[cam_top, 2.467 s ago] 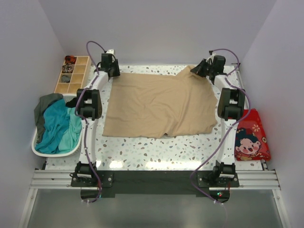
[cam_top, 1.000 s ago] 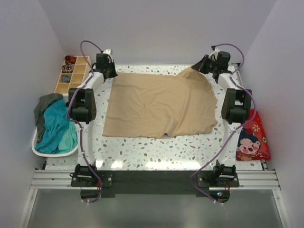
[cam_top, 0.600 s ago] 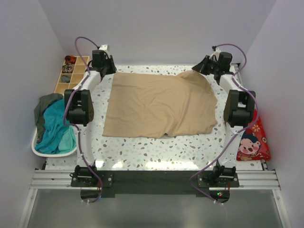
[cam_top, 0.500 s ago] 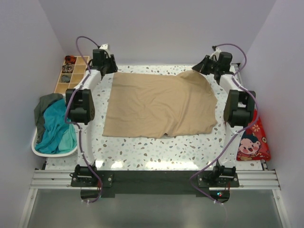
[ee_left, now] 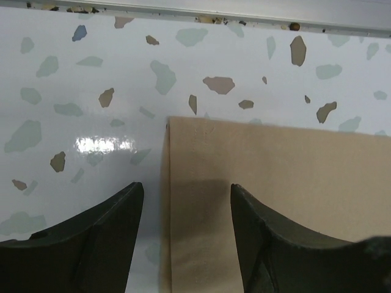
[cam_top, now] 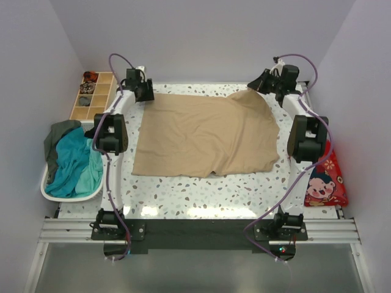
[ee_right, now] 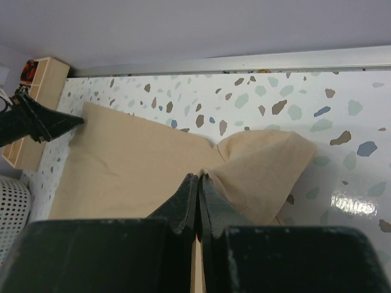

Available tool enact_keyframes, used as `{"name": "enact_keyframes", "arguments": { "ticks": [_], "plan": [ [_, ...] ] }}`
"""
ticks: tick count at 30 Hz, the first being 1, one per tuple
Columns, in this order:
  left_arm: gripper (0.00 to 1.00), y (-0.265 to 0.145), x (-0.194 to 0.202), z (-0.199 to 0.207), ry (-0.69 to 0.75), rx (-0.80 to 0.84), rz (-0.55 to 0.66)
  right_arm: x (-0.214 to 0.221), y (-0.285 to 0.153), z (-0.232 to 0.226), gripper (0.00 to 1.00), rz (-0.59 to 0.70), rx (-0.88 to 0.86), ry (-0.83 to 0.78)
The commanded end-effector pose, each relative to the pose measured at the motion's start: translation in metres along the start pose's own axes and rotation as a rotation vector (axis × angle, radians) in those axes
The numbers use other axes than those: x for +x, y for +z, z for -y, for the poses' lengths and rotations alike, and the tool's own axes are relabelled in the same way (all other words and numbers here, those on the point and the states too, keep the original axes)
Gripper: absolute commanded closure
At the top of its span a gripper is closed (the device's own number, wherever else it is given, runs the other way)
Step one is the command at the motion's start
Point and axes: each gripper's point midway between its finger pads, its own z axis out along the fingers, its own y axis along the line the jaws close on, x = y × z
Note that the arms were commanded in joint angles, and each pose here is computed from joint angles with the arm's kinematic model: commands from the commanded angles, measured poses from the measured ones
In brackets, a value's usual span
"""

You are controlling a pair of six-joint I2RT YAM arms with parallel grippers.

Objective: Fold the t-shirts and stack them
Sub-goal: Grap the side of the flattened tshirt furthest away from the robot with both arms

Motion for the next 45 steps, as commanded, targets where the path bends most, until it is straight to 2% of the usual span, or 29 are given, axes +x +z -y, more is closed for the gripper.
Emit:
{"name": "enact_keyframes", "arguments": {
  "ticks": [1, 7, 9, 10, 11, 14, 20, 22, 23, 25, 26, 27, 33, 45],
  "plan": [
    [0.36, -0.002, -0.008, 0.005, 0.048, -0.013, 0.013, -0.017, 0.002, -0.007, 1.00, 0.034, -0.042, -0.034],
    [0.35, 0.007, 0.001, 0.010, 0.058, -0.007, -0.010, -0.015, 0.003, -0.006, 1.00, 0.027, -0.044, -0.034],
    [0.40, 0.009, 0.004, 0.012, 0.055, 0.004, -0.015, -0.016, 0.004, -0.006, 1.00, 0.028, -0.044, -0.035],
    [0.43, 0.011, 0.007, 0.014, 0.057, 0.005, -0.020, -0.016, 0.004, -0.006, 1.00, 0.026, -0.045, -0.033],
    [0.57, 0.012, 0.009, 0.014, 0.055, 0.004, -0.025, -0.017, 0.004, -0.006, 1.00, 0.027, -0.047, -0.035],
    [0.78, 0.015, 0.013, 0.016, 0.055, 0.003, -0.033, -0.014, 0.005, -0.006, 1.00, 0.020, -0.047, -0.029],
    [0.94, 0.012, 0.008, 0.017, 0.050, 0.006, -0.004, -0.013, 0.004, -0.006, 1.00, 0.015, -0.050, -0.028],
    [0.98, 0.001, -0.007, 0.021, 0.046, 0.015, 0.040, -0.013, 0.003, -0.006, 1.00, 0.014, -0.048, -0.029],
    [0.99, 0.000, -0.005, 0.020, 0.045, 0.015, 0.045, -0.014, 0.002, -0.008, 1.00, 0.014, -0.049, -0.031],
    [1.00, -0.019, -0.024, 0.024, 0.040, 0.020, 0.098, -0.013, -0.001, -0.008, 1.00, 0.008, -0.037, -0.031],
    [1.00, -0.020, -0.019, 0.023, 0.036, 0.020, 0.106, -0.013, -0.004, -0.009, 1.00, 0.007, -0.028, -0.036],
    [1.00, -0.036, -0.035, 0.025, 0.034, 0.023, 0.147, -0.012, -0.006, -0.009, 1.00, 0.005, -0.020, -0.035],
    [1.00, -0.076, -0.049, 0.028, -0.006, 0.061, 0.237, -0.006, -0.026, -0.012, 1.00, -0.004, 0.034, -0.039],
    [1.00, -0.108, -0.014, 0.033, -0.053, 0.117, 0.225, 0.039, -0.068, -0.006, 1.00, -0.123, 0.170, 0.000]
  ]
}}
